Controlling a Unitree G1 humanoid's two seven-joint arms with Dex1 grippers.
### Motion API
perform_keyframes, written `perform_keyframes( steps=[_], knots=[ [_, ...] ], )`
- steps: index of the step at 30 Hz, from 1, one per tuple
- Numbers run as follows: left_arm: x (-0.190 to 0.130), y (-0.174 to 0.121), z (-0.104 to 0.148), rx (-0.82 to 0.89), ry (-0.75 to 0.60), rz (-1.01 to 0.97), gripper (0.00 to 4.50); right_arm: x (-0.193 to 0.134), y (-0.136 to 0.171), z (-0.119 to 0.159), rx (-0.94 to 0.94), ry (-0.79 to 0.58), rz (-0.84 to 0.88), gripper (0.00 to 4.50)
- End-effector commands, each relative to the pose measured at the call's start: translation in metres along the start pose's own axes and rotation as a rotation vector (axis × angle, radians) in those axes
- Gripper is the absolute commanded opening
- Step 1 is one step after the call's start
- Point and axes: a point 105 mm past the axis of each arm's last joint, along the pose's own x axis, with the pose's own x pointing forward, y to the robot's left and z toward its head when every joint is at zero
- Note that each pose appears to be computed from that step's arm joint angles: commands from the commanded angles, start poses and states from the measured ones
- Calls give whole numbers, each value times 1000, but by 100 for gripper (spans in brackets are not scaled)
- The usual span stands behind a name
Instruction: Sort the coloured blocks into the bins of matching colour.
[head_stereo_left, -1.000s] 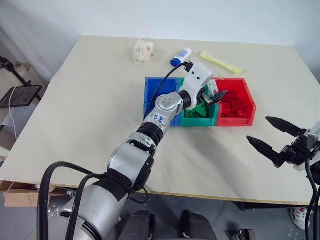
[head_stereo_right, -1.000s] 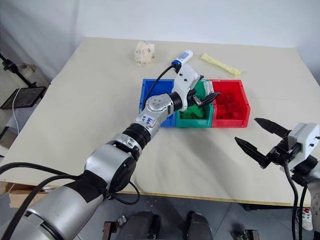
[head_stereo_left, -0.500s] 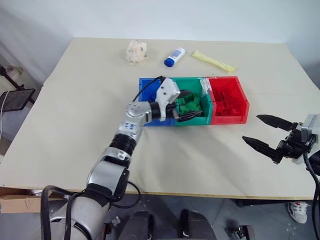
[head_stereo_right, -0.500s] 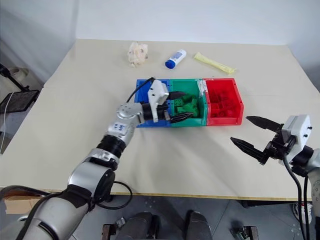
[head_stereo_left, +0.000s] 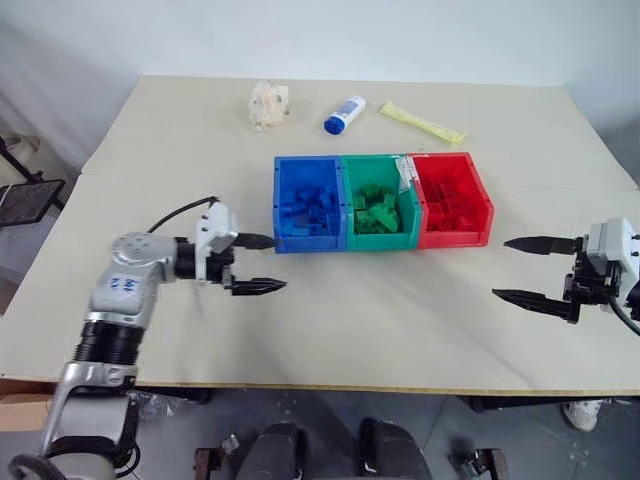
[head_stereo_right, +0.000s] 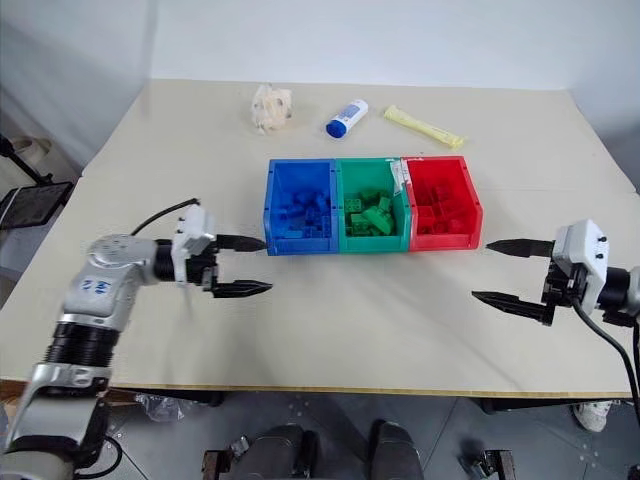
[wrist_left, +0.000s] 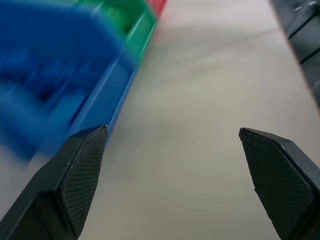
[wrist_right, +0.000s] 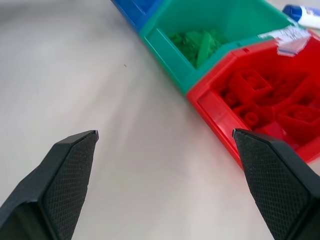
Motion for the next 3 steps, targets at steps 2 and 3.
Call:
perform_keyframes(
  steps=[2, 3],
  knots=[
    [-2, -1, 17, 56, -43, 7, 448, -5, -5, 6, -44, 5, 10, 450],
    [-2, 0, 19, 71, -54, 16, 448, -4, -6, 6, -46, 4, 9, 450]
  ],
)
